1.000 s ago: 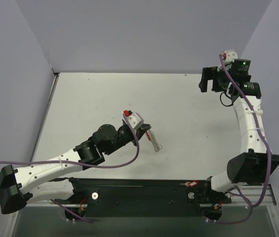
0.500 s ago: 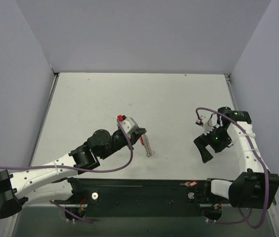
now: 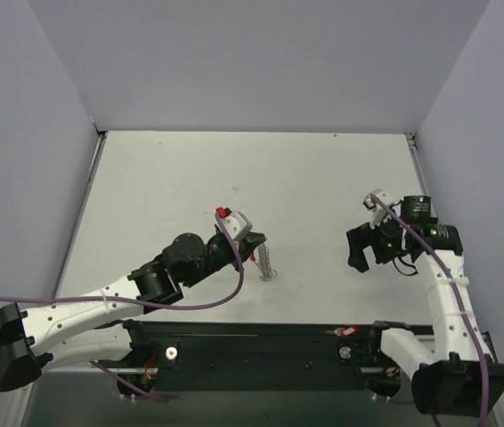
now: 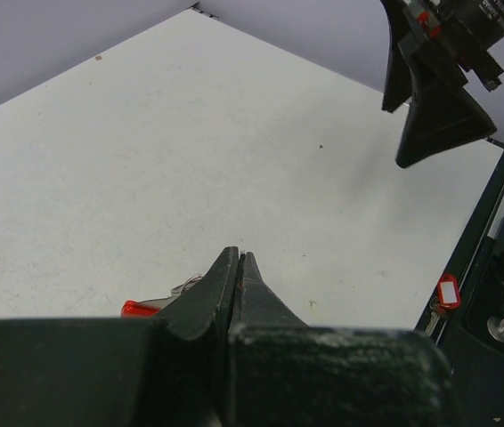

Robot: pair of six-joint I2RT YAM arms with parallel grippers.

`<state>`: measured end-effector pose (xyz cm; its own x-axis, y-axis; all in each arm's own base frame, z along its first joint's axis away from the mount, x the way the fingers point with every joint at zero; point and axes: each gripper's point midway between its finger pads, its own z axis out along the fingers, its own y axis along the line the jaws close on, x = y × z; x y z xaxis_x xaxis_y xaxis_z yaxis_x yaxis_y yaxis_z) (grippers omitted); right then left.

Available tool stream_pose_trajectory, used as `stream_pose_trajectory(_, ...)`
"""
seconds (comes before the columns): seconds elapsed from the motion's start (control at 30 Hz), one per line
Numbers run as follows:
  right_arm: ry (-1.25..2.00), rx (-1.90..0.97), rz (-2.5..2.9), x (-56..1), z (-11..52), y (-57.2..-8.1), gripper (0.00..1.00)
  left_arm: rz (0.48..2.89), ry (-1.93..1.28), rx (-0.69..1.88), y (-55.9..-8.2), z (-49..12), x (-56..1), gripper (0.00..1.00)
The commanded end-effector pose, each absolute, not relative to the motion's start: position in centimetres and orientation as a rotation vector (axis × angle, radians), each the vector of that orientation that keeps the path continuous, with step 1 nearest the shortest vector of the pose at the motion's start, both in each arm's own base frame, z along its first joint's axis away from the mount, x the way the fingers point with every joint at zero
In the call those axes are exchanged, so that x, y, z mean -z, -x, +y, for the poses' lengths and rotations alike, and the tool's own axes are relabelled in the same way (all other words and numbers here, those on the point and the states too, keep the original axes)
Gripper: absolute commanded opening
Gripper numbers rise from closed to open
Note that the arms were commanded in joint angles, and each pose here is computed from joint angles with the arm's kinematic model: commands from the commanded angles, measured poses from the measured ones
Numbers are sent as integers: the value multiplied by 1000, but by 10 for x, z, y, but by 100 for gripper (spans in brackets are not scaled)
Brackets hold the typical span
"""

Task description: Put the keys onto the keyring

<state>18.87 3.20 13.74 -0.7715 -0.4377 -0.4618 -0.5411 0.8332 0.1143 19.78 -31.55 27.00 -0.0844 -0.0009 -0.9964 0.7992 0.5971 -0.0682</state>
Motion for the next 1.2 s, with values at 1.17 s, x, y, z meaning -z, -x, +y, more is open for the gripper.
stream_pose_trajectory(1.17, 323, -651, 1646, -123, 42, -327, 100, 2067, -574, 402, -340, -343, -109, 16)
